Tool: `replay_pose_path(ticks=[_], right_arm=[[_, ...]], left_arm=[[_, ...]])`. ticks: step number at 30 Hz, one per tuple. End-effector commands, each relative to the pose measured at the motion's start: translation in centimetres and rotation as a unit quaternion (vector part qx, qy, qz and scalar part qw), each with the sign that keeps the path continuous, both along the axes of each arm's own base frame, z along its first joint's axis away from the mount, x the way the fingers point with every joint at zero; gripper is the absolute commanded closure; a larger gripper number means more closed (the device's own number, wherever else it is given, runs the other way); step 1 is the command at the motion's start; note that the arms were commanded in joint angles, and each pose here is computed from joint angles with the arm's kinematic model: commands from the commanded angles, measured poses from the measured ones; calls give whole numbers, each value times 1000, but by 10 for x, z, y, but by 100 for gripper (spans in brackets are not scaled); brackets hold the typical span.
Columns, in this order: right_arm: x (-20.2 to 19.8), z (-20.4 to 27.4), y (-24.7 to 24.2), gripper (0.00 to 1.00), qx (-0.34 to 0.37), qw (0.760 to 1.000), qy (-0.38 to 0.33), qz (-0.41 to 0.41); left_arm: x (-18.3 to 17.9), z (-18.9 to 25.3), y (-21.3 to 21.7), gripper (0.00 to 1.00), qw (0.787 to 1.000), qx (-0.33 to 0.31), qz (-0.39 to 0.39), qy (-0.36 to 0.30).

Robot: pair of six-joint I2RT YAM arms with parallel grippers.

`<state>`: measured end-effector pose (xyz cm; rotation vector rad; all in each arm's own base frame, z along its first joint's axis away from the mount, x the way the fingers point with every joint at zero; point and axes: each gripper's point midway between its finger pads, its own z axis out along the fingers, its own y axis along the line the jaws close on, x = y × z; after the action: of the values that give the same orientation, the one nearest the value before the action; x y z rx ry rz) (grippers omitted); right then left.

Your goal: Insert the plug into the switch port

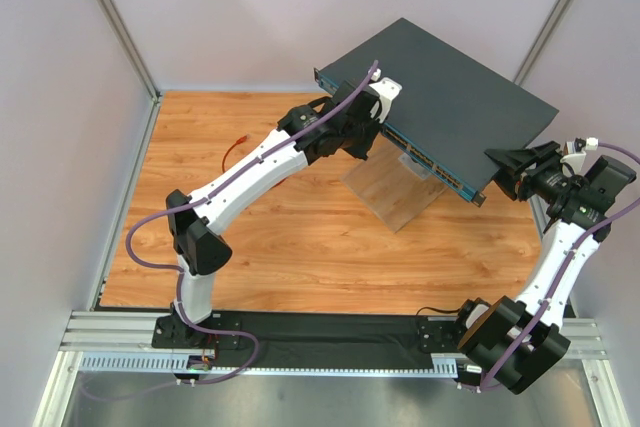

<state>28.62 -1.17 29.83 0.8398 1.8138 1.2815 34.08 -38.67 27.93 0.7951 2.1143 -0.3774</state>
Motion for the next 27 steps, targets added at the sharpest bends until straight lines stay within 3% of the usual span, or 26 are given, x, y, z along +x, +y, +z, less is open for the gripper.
replay_pose_path(ticks=[1,21,27], right_arm=[[6,3,-5,100,-63,997,-39,-3],[6,5,-5,100,-68,997,-41,-2],[5,3,-4,100,-69,997,-39,-1]], left_arm=[[7,44,-11,100,997,-56,-5,-49],[-18,31,-2,100,999,-46,-24,2],[-6,34,-2,100,999,-45,-15,-12]])
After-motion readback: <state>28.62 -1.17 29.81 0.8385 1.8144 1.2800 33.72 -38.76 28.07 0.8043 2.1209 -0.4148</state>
